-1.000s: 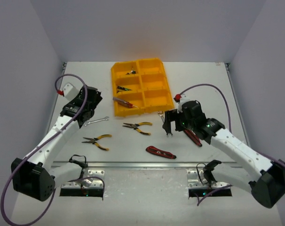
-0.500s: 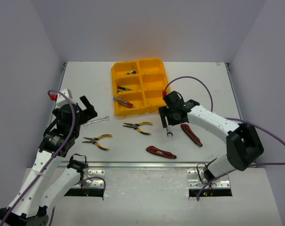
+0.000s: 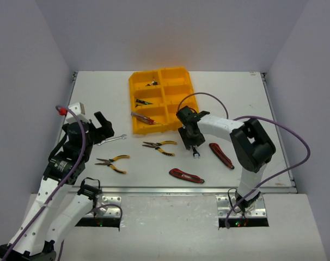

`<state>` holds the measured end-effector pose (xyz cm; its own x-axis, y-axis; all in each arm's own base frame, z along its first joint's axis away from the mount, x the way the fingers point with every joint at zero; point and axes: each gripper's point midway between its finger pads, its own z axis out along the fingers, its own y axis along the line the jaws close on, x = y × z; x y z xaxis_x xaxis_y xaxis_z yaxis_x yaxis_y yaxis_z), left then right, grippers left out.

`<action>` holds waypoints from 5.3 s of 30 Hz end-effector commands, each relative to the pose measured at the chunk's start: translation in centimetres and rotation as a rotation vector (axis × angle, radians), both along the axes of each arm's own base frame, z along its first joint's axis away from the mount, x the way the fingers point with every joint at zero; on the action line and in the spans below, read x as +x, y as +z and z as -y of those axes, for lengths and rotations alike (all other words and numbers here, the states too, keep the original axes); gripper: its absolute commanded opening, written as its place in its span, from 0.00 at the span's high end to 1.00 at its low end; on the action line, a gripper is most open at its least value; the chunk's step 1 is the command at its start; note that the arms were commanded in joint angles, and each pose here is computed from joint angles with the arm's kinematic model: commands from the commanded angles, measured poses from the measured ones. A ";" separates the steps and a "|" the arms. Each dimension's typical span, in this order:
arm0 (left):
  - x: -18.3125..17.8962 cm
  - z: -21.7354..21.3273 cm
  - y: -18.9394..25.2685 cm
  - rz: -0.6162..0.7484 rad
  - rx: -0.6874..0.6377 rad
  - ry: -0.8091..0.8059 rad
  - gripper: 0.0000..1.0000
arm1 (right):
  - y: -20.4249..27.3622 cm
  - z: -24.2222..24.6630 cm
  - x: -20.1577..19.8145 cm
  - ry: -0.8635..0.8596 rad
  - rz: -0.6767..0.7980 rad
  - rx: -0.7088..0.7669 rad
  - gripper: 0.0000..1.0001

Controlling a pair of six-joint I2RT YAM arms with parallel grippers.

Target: Sort the tools into containers

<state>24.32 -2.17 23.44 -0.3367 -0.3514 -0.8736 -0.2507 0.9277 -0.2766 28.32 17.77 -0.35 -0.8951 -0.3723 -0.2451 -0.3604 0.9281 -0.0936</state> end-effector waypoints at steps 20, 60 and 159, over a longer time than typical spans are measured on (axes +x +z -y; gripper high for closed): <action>0.5 2.1 1.4 0.073 -0.018 -0.123 0.00 | -5.4 -0.3 2.7 0.016 -0.041 -0.029 0.75; 0.6 2.4 1.4 0.072 -0.016 -0.138 0.00 | 3.5 0.0 -1.6 0.036 0.074 0.134 1.00; 8.0 -0.7 -20.3 -0.742 -0.507 1.074 0.30 | 17.5 1.3 -2.2 -0.131 0.540 0.635 0.01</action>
